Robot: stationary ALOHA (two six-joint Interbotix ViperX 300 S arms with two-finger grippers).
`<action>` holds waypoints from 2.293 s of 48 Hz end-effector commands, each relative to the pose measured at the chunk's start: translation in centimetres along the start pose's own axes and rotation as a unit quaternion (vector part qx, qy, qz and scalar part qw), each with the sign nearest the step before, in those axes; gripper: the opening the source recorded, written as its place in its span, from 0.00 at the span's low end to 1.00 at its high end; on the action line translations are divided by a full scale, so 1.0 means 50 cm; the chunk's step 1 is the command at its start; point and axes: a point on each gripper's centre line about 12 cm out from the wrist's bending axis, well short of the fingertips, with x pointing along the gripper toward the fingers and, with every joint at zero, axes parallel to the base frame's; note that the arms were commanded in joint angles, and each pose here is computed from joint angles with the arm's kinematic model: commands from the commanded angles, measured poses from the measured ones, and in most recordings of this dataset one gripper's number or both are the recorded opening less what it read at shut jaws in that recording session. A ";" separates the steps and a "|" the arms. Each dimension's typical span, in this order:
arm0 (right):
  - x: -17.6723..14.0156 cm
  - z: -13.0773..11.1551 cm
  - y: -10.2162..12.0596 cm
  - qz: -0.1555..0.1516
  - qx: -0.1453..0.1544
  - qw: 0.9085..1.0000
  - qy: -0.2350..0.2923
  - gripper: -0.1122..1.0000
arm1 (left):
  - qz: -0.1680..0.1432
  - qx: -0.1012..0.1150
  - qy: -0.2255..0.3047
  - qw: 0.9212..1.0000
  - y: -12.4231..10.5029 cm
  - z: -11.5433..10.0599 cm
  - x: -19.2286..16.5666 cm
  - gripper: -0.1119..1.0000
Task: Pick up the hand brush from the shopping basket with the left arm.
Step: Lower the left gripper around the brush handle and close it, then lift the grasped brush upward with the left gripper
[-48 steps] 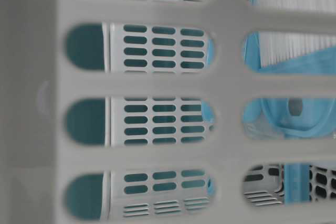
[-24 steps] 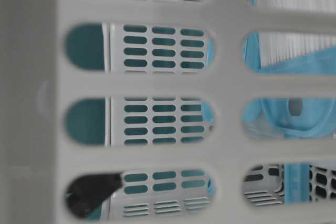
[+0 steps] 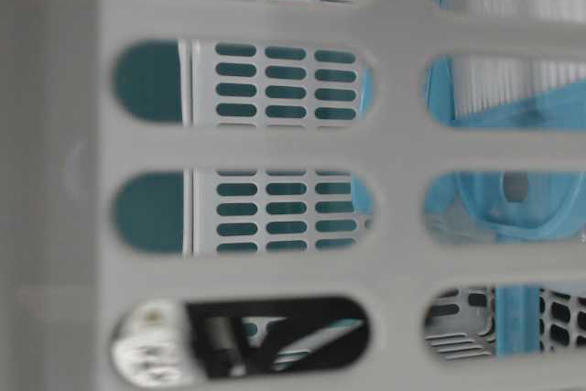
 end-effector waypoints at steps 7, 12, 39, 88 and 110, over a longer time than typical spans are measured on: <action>0.001 0.003 0.001 0.001 0.001 1.000 -0.005 0.80 | 0.007 0.002 0.025 1.000 -0.001 -0.014 0.038 0.92; 0.001 0.000 0.001 0.001 0.002 1.000 -0.003 0.80 | 0.010 0.007 0.043 0.999 0.002 -0.031 0.064 0.92; 0.002 -0.010 0.000 0.001 0.011 1.000 0.002 0.80 | 0.013 0.010 0.059 0.998 0.008 -0.061 0.129 0.91; 0.003 -0.020 -0.001 0.000 0.014 1.000 0.007 0.80 | -0.008 0.052 -0.040 0.998 0.000 -0.004 -0.031 0.32; 0.003 -0.022 -0.001 0.000 0.014 1.000 0.008 0.80 | 0.000 0.023 -0.060 0.998 0.031 0.036 -0.315 0.32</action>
